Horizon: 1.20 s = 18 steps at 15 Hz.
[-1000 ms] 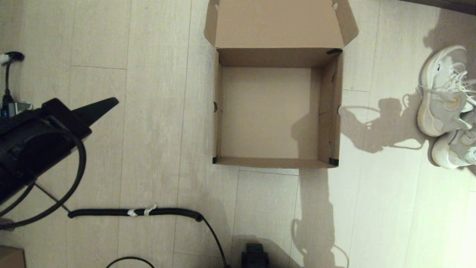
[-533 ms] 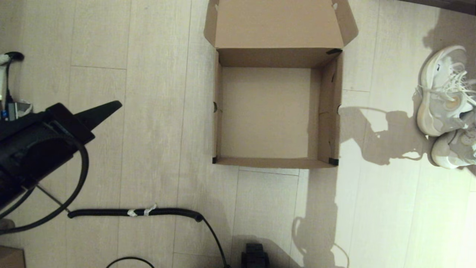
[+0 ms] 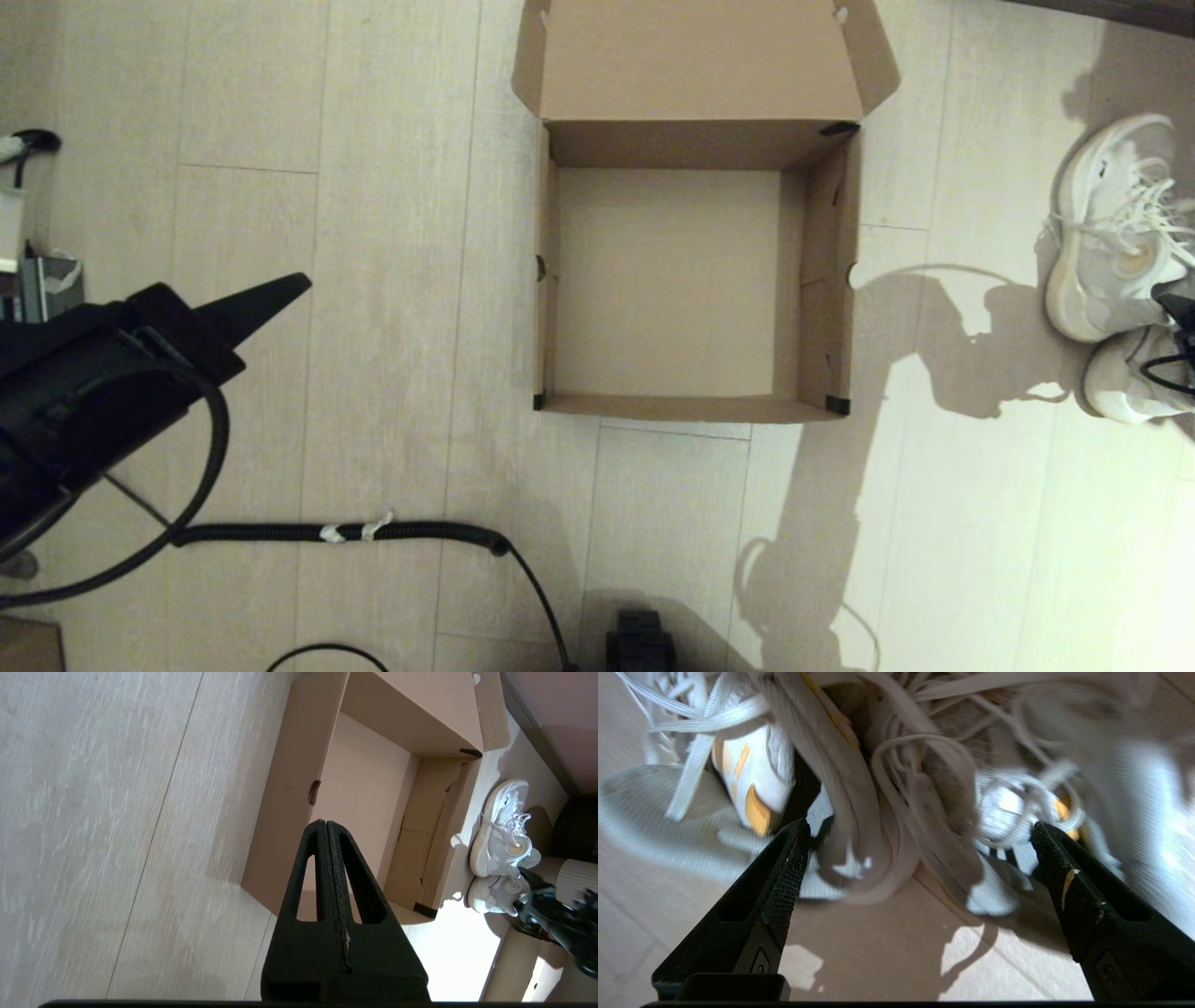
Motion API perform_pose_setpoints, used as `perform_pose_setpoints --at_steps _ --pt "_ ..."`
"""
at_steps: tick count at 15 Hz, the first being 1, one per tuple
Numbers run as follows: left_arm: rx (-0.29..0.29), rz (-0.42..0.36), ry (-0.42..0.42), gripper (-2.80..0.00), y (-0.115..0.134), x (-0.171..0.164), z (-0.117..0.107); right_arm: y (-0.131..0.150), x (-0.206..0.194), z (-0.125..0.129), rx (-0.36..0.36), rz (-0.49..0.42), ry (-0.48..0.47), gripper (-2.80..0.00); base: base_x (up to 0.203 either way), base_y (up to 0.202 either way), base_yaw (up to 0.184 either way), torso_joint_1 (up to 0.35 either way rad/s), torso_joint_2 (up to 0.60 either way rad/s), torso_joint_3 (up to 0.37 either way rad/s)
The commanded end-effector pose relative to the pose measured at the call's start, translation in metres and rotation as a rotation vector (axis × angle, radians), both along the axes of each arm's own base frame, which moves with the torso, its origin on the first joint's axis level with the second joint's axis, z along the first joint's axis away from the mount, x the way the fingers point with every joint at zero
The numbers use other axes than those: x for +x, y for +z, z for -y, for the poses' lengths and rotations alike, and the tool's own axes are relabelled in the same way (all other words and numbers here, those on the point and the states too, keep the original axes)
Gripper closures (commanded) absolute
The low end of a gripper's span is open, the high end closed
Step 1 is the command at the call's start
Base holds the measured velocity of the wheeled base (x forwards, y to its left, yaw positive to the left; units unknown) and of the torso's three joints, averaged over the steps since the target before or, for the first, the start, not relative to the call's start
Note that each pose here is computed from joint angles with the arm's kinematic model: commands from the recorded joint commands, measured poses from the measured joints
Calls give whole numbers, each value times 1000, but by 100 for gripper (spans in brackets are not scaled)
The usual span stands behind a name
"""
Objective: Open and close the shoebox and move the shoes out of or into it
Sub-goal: Put the shoes into the shoe box
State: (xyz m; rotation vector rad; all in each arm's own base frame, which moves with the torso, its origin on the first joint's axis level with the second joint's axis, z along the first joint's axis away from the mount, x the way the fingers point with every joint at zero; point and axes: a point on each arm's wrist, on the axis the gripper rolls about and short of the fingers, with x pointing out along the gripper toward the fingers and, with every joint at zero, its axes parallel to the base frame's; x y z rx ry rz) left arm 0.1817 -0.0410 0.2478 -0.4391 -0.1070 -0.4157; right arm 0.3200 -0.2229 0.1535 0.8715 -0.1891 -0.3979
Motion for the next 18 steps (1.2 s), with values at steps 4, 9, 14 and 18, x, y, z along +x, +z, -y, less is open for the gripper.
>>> perform_pose_setpoints --at_steps 4,9,14,18 --pt "0 -14 -1 0 -6 -6 -1 -15 47 6 -128 -19 -2 0 0 0 0 0 0 0" --pt "1 -13 5 0 -8 -10 -2 -1 47 0 -229 -44 1 0 0 0 0 0 0 0" --pt "-4 11 5 0 -6 -25 -5 56 8 -24 -266 -135 10 0 0 0 0 0 0 0" --pt "-8 31 7 0 -6 -39 -8 111 -49 -55 -248 -224 45 0 0 0 0 0 0 0"
